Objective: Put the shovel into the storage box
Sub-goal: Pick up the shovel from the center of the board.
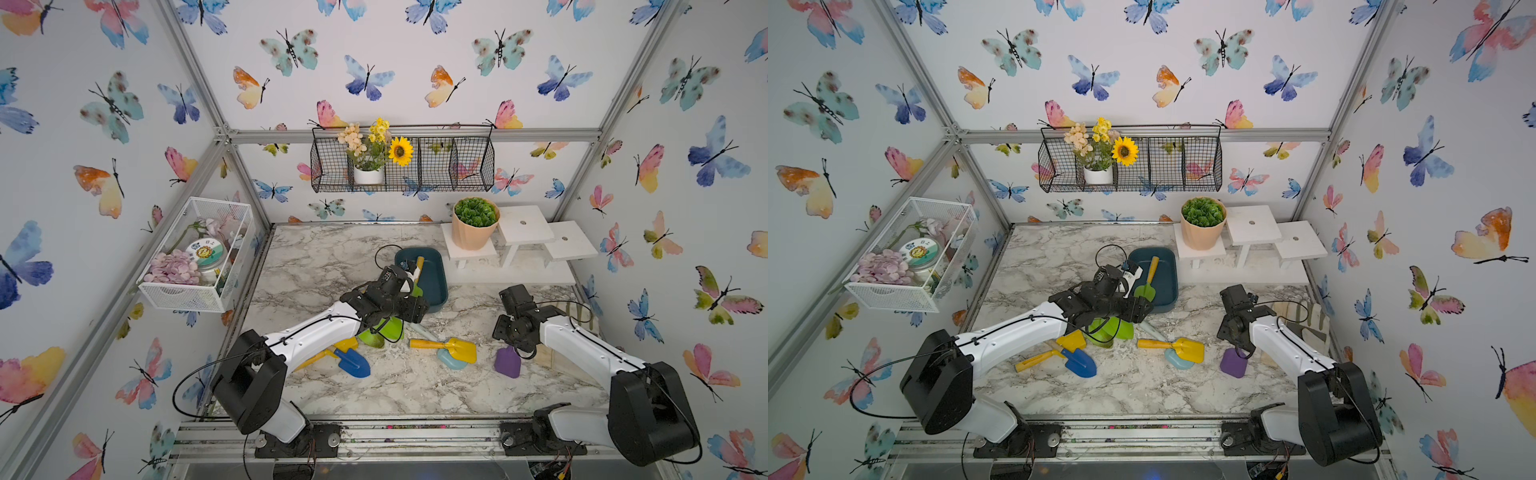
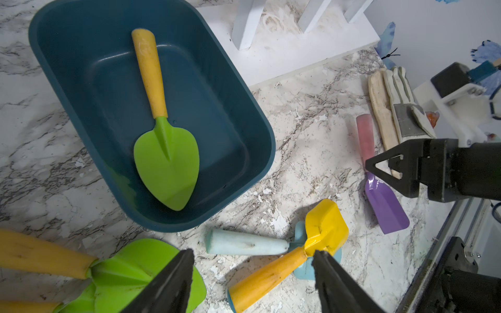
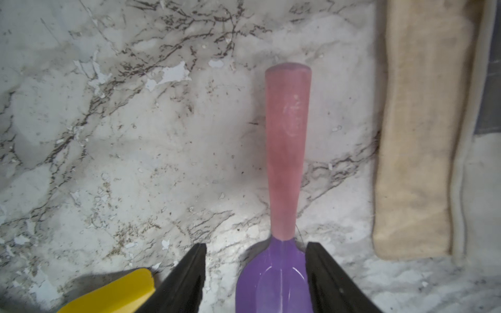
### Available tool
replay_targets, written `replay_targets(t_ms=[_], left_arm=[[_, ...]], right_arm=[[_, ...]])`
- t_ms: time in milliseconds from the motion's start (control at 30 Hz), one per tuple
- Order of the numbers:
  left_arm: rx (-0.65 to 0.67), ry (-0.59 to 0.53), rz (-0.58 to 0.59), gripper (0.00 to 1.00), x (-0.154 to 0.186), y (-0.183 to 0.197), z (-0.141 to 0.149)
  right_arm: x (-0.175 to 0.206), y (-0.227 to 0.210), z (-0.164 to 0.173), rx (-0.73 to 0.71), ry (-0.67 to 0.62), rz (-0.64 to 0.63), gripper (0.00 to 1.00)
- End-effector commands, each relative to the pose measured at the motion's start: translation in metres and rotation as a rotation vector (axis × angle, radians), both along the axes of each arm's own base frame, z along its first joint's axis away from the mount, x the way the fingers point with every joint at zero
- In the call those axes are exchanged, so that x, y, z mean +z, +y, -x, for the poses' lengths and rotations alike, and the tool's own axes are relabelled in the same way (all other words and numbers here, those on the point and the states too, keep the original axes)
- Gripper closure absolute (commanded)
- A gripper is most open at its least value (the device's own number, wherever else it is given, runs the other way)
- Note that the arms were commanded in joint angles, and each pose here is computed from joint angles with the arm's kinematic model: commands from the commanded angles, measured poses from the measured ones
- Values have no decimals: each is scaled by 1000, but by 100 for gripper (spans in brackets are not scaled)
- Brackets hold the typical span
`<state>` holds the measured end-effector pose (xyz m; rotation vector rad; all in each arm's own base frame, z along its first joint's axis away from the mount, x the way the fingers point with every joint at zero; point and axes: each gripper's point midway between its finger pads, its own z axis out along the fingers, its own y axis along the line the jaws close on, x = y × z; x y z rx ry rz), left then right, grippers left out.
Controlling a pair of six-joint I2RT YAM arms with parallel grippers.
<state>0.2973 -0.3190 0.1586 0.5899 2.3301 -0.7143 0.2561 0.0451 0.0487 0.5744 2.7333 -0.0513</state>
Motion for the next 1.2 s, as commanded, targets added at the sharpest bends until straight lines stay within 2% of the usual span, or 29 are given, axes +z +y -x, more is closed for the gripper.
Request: replay_targets(t_ms=[0, 233, 667, 900, 1167], left_arm=[[-13, 3, -23, 25, -10, -1, 1], [-6, 4, -32, 25, -12, 0, 0], [20, -1, -38, 25, -11, 3, -3], [48, 8, -19, 25, -11, 7, -6], [86, 21, 27, 25, -4, 17, -14]], right_arm=[[-7, -1, 3, -19, 13, -22, 38], [-22, 0, 0, 10, 24, -27, 47], [-39, -5, -3, 18, 55, -36, 54], [-47, 4, -1, 41, 76, -83, 65], [-34, 6, -13, 80, 49, -68, 79]])
